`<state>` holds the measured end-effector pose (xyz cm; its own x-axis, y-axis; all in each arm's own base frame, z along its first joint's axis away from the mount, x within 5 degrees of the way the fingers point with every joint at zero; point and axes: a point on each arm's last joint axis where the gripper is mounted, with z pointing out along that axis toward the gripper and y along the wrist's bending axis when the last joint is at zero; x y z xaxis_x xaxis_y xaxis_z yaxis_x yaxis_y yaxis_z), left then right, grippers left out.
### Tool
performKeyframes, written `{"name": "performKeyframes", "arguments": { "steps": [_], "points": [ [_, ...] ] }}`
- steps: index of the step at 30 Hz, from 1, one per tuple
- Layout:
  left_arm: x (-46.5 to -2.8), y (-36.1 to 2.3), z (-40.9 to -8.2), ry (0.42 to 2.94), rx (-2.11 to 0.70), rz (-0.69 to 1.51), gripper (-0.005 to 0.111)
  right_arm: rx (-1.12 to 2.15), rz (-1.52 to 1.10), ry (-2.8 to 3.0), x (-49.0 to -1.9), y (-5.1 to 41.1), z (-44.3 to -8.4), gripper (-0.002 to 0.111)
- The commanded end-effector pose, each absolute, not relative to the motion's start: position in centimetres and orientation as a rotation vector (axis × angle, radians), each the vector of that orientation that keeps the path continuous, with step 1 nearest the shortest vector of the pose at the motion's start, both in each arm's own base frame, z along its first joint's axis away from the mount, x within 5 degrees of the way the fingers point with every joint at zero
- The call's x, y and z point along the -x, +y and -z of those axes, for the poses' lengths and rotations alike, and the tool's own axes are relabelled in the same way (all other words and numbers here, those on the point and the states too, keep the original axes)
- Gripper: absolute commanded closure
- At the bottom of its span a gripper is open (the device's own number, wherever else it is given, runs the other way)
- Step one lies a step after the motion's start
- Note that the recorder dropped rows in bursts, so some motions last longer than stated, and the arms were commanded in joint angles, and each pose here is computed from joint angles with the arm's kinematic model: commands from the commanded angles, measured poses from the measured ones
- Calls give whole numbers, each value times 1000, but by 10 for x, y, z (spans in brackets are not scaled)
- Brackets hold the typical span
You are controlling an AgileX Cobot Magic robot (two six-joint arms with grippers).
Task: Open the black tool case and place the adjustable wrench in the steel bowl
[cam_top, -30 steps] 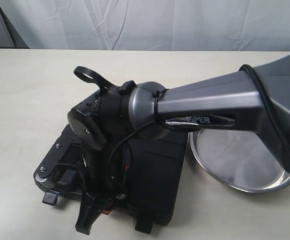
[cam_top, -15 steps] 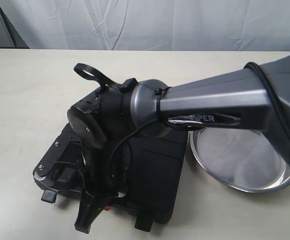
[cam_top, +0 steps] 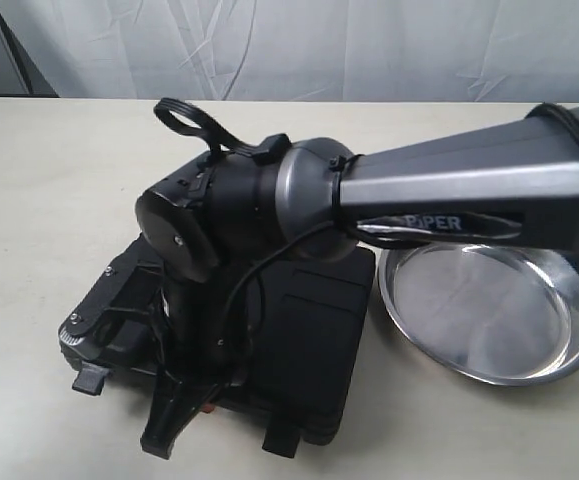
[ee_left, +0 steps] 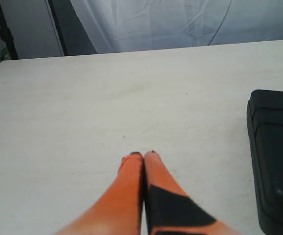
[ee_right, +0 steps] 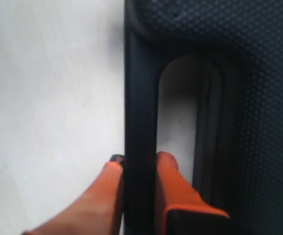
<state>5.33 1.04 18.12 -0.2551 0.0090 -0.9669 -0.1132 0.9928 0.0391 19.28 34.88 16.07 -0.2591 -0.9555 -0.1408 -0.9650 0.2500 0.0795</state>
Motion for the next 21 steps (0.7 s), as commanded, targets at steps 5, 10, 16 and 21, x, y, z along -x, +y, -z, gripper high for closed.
{"name": "performKeyframes", "arguments": {
  "steps": [5, 10, 16, 21],
  "points": [
    [-53, 11, -184, 1809, 75, -120, 107, 1867, -243, 2459, -195, 353, -146, 109],
    [-53, 11, -184, 1809, 75, -120, 107, 1847, -254, 2437, -197, 355, -146, 109],
    [-53, 11, -184, 1809, 75, -120, 107, 1833, -261, 2423, -198, 356, -146, 75],
    [-53, 11, -184, 1809, 75, -120, 107, 1839, -254, 2423, -198, 356, -146, 95]
  ]
}}
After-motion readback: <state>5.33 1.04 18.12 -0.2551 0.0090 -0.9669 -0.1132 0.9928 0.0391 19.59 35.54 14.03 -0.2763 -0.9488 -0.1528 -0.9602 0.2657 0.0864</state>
